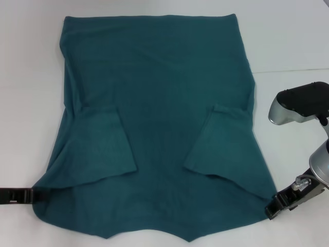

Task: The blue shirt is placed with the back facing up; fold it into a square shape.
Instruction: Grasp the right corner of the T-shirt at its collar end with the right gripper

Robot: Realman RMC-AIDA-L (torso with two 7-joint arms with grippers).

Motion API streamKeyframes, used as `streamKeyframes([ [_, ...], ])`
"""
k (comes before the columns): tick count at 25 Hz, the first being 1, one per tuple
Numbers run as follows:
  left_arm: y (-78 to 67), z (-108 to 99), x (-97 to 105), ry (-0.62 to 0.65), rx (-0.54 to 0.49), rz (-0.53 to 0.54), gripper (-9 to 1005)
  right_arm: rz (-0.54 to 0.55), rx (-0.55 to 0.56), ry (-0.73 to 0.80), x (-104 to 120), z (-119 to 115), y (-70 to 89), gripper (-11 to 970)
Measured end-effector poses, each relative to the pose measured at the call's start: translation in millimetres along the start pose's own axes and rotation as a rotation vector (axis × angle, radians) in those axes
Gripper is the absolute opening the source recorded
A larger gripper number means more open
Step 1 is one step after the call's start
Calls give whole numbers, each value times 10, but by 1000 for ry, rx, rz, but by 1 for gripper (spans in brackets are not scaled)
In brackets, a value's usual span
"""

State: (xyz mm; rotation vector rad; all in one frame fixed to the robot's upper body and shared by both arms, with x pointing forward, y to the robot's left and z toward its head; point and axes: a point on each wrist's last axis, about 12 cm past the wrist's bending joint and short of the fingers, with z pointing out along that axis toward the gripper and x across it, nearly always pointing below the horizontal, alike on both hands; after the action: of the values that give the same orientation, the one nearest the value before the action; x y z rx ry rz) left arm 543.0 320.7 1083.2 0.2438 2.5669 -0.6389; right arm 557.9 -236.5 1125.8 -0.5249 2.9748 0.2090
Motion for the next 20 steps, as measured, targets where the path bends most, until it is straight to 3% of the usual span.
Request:
streamKeyframes([
  [3, 0, 0, -2, -1, 0, 0, 9, 0, -2, 6, -7, 21, 2, 650],
  [9, -3, 2, -6, -1, 0, 2, 9, 1, -1, 3, -22, 34, 3, 496],
  [20, -7, 4, -12, 0, 1, 4, 8, -4, 4, 19, -74, 88, 11, 496],
])
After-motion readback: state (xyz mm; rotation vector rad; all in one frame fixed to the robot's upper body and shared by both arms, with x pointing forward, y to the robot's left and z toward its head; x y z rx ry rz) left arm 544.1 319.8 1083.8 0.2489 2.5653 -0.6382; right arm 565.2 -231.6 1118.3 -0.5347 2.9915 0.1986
